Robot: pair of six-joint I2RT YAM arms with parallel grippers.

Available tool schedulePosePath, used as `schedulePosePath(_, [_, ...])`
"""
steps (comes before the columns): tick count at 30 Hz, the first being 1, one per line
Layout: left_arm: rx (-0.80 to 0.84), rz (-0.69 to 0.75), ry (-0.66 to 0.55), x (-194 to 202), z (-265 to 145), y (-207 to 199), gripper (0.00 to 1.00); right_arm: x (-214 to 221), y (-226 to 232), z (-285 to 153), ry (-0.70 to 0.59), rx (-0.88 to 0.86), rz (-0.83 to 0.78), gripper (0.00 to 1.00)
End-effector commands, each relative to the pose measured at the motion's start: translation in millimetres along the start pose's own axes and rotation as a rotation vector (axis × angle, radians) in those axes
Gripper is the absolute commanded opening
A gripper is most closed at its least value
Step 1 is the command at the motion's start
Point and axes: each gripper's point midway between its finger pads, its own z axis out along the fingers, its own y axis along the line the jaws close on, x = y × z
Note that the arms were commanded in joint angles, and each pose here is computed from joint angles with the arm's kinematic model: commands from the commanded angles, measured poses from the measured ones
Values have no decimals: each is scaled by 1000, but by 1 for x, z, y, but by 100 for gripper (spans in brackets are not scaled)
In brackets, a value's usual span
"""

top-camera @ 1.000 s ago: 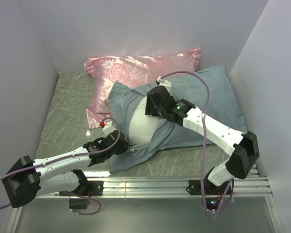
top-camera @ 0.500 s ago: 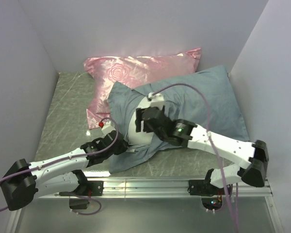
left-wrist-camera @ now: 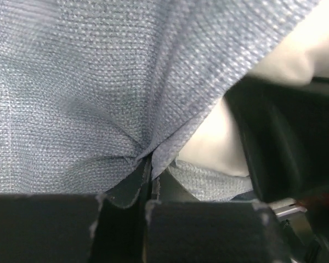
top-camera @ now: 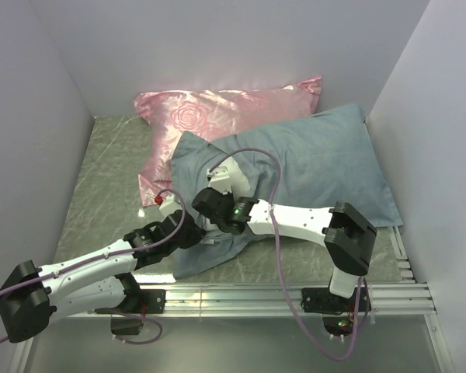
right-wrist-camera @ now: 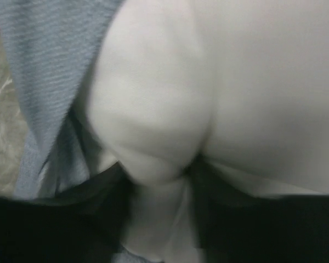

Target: Remove the pillowcase from the pillow

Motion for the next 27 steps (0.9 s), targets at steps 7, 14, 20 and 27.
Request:
schedulePosePath(7, [-6,23,59,11,-6,5,0,-47,-35,-11,7,17,124,0])
schedulePosePath(14, [41,14,104,20,-5,-2,0,-162,-82,-55,-166,16,323,0])
schedulePosePath(20, [39,39,149,40,-4,4,1,-229,-111,-85,-279,40,413,0])
schedulePosePath(27, [-11,28,185,62,3,26,1,-272,-132,-116,-347,29,463,0])
